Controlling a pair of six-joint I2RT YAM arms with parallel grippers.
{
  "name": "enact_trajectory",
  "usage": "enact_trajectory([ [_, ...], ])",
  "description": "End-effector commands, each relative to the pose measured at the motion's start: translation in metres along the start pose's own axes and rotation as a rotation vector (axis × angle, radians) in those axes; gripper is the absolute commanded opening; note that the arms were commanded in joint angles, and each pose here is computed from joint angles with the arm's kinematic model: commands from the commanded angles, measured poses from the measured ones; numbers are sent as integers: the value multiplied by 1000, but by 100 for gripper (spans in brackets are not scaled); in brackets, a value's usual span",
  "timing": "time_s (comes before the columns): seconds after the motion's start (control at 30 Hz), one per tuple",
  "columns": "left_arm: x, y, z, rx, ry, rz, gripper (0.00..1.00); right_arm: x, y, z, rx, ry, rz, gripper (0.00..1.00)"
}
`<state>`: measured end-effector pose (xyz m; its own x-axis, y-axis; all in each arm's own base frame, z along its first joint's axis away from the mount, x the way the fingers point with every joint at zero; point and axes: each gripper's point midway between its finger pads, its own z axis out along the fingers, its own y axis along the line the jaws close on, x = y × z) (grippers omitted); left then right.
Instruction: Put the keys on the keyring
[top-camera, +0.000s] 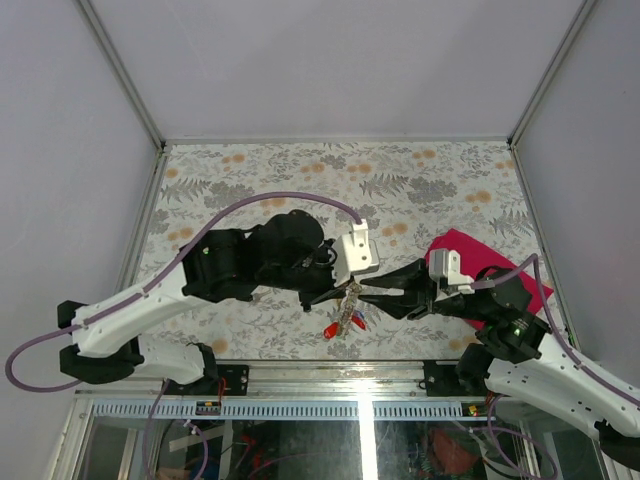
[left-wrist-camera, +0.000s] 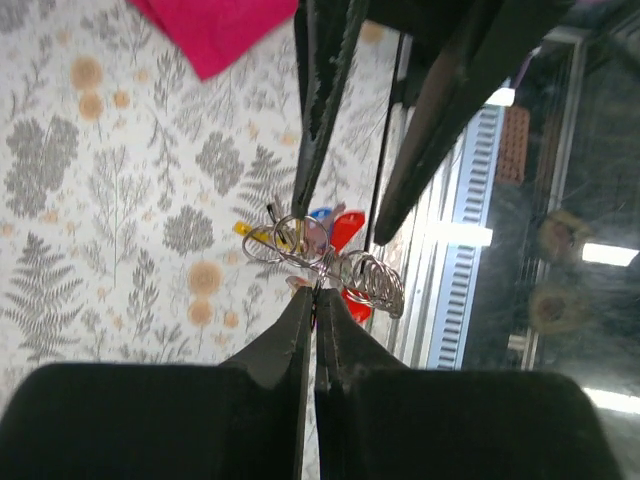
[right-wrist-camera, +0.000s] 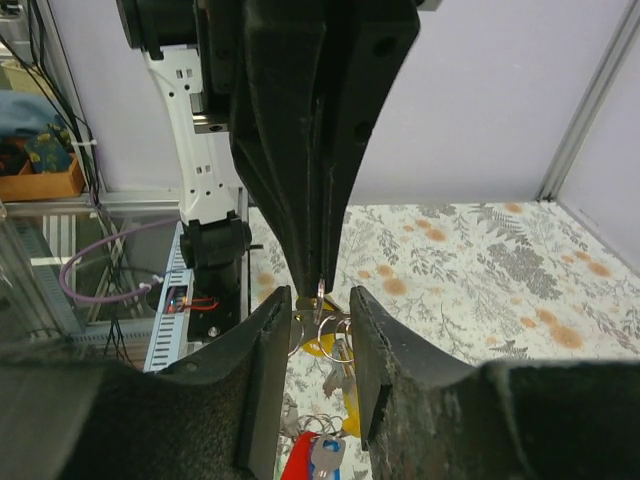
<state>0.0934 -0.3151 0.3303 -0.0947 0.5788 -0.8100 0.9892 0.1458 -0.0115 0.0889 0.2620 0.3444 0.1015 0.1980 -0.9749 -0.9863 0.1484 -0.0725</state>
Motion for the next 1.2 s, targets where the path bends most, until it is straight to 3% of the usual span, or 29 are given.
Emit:
enact_trajectory([
  [0.0,10,9,-14,-57,86,29,0,1,-1,0,-2,-3,-27,37],
  [0.7,7,10,-7,-46,110,38,0,12,3,26,-95,-13,15,36],
  [0.8,8,10,-7,-43,112,40,0,13,3,27,-102,-11,20,28],
  [1.0,6,9,-6,-38,103,48,0,16,6,28,-119,2,32,0],
  [1.17,-2,9,-12,-50,47,54,2,17,8,27,-129,13,38,0],
])
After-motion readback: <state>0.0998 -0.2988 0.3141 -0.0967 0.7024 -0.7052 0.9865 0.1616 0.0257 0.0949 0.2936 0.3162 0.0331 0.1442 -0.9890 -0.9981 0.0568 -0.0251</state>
